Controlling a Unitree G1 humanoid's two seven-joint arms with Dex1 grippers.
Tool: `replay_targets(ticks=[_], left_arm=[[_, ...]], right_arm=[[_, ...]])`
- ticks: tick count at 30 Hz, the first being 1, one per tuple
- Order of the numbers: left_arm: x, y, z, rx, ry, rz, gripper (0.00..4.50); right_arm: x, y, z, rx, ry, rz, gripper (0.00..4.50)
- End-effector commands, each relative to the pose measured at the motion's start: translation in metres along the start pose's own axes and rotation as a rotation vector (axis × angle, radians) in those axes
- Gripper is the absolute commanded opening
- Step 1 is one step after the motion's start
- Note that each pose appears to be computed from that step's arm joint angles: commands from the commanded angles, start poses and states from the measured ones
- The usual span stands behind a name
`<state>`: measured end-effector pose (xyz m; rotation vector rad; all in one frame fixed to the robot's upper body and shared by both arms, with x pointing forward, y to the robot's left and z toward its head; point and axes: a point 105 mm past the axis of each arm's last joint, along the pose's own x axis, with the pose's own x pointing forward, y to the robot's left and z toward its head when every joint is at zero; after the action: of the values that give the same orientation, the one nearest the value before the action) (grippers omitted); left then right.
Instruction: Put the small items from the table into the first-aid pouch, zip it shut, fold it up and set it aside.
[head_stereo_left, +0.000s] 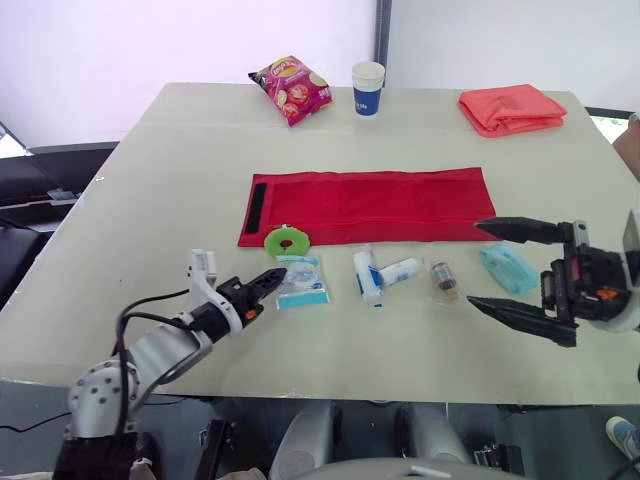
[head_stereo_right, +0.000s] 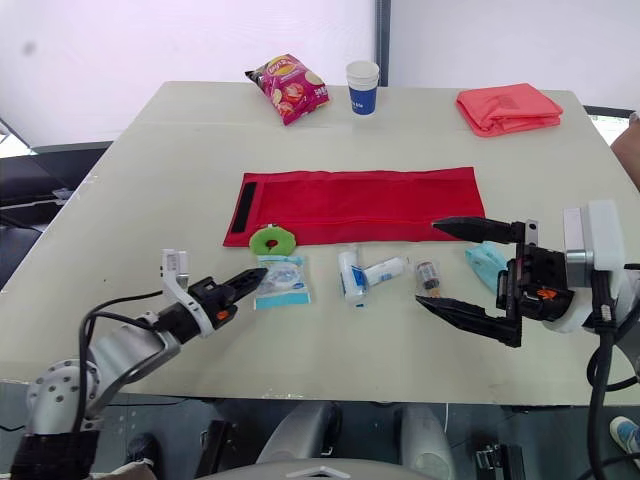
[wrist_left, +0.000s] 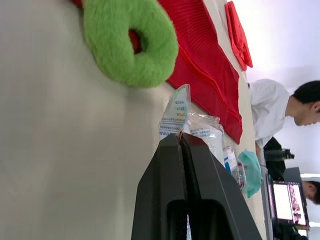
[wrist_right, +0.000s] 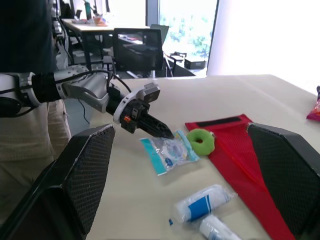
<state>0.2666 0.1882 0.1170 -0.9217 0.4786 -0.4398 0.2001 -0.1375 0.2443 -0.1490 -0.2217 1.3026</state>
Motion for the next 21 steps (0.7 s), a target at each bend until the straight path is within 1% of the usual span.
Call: replay_targets(ticks=[1,3,6,7,9,10,13,15,17,19,21], left_arm=[[-0.010,-0.026,0.016,0.050,0.005,-0.124,0.06],[-0.014,-0.041,0.023,0.093,0.027,-0.187,0.06],[-0.014,-0.069,0.031,0.167,0.077,-0.291,0.06],[-0.012,-0.078,0.033,0.192,0.091,-0.323,0.06],[-0.008,-0.095,0.036,0.229,0.107,-0.387,0.06],[-0.005,-0.105,0.037,0.243,0.109,-0.424,0.06],[0.005,-0.129,0.038,0.265,0.097,-0.509,0.06],[0.010,-0.140,0.037,0.268,0.091,-0.548,0.06],[0.014,-0.148,0.036,0.264,0.083,-0.577,0.06],[0.016,-0.154,0.035,0.255,0.072,-0.596,0.06],[0.018,-0.158,0.032,0.251,0.071,-0.606,0.06]], right_arm=[[0.011,0.003,0.000,0.008,0.006,-0.008,4.50],[0.020,-0.001,-0.012,0.034,0.050,-0.064,4.50],[0.040,-0.001,-0.018,0.196,0.041,-0.086,4.50],[0.047,0.000,-0.018,0.284,0.032,-0.058,4.50],[0.057,-0.009,-0.022,0.469,0.028,-0.095,4.50],[0.064,-0.013,-0.020,0.488,0.008,-0.106,4.50],[0.079,-0.023,-0.029,0.474,0.043,-0.195,4.50],[0.085,-0.025,-0.032,0.533,0.043,-0.217,4.50],[0.090,-0.021,-0.035,0.719,0.060,-0.172,4.50],[0.095,-0.020,-0.029,0.848,0.024,-0.136,4.50],[0.099,-0.019,-0.022,0.901,-0.018,-0.120,4.50]])
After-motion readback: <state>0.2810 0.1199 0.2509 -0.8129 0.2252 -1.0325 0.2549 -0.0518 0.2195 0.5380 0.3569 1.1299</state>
